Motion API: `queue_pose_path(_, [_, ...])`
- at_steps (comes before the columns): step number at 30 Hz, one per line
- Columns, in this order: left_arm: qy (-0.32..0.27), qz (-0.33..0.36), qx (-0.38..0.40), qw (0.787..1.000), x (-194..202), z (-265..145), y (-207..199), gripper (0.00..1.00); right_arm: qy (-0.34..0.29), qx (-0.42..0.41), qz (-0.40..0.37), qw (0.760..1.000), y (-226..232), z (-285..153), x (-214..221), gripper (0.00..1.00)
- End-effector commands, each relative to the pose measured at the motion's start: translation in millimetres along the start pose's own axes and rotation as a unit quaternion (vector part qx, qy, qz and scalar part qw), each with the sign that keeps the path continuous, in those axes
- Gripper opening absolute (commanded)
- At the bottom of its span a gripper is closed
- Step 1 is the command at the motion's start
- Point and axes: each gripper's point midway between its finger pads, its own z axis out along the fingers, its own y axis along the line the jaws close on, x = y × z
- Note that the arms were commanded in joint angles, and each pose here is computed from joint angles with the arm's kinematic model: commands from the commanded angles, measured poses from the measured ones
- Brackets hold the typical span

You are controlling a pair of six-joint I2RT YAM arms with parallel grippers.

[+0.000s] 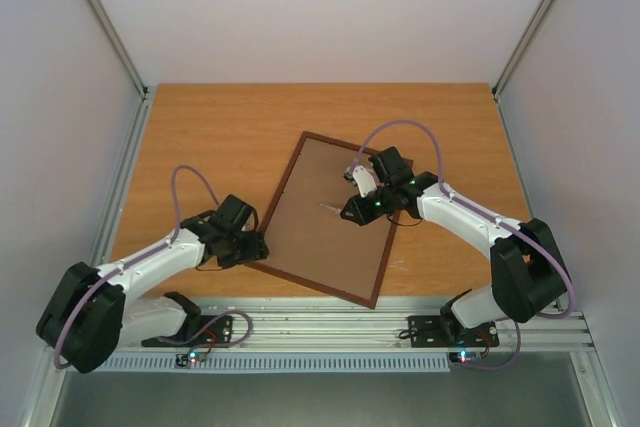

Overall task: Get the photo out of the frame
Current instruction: Move the photo frame to the center of the board.

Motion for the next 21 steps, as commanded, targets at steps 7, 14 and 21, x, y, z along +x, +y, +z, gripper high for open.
queue_pose_path(7, [-0.033,0.041,-0.075,0.996,-27.8,-17.5,5.2,0.72,-0.011,0.004,-0.006,1.0,-3.1,-0.6,-2.8,0.01])
queue_pose_path(14, [-0.018,0.077,-0.086,0.993,-43.4,-3.7,-7.1,0.7,-0.015,-0.007,-0.008,1.0,-0.5,2.4,-3.2,0.01])
queue_pose_path(21, [0.006,0.087,-0.076,0.993,-38.7,7.2,-13.3,0.53,-0.018,-0.022,-0.009,1.0,3.4,6.1,-4.6,0.01])
